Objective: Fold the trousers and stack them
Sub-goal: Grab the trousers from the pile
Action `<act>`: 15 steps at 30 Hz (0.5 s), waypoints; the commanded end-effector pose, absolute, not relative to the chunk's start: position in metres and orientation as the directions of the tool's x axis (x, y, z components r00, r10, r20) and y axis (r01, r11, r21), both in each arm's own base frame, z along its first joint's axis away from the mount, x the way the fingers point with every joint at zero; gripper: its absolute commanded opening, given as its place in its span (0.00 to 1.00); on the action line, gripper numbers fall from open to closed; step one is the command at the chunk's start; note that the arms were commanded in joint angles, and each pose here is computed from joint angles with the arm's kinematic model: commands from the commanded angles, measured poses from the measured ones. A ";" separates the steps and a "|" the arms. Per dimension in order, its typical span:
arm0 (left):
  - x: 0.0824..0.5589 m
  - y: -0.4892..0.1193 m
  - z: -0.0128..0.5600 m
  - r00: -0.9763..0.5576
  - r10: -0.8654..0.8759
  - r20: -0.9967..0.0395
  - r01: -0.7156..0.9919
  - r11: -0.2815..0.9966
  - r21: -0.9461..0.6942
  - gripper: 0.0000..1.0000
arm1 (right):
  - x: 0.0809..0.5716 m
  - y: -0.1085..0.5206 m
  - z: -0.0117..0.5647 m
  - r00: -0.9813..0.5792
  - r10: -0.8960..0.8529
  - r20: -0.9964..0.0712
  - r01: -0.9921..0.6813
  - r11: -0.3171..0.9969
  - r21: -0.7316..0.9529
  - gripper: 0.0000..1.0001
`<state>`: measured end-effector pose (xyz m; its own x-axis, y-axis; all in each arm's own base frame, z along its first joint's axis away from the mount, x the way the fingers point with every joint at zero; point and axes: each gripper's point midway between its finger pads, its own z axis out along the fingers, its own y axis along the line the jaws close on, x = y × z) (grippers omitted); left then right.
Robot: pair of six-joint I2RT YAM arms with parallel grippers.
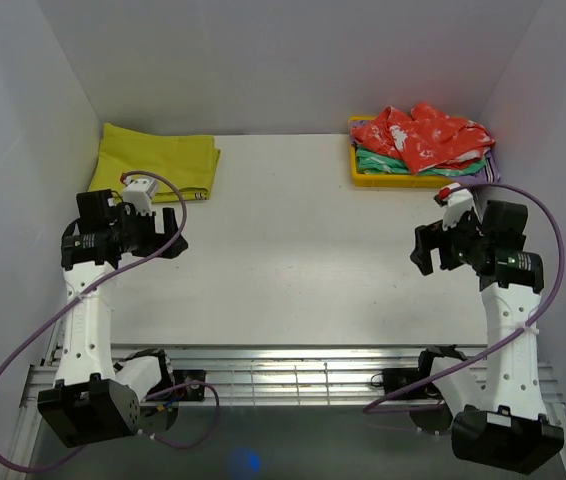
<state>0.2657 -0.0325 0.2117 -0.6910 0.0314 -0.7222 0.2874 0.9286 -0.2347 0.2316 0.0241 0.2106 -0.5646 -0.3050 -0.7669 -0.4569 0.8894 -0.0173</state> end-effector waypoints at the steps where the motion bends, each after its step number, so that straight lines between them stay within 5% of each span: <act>1: 0.274 -0.037 0.244 -0.588 0.059 -0.807 0.350 0.918 -0.188 0.98 | 0.275 0.023 0.252 -0.470 -0.268 -0.841 -0.444 0.895 -0.037 0.90; 9: 0.295 -0.061 0.281 -0.587 -0.040 -0.809 0.414 0.844 -0.342 0.98 | 0.419 0.007 0.315 -0.439 -0.129 -0.889 -0.381 0.923 0.054 0.90; 15: 0.311 -0.062 0.284 -0.603 -0.099 -0.791 0.385 0.833 -0.397 0.98 | 0.522 -0.006 0.297 -0.449 -0.084 -0.890 -0.345 0.935 0.086 0.90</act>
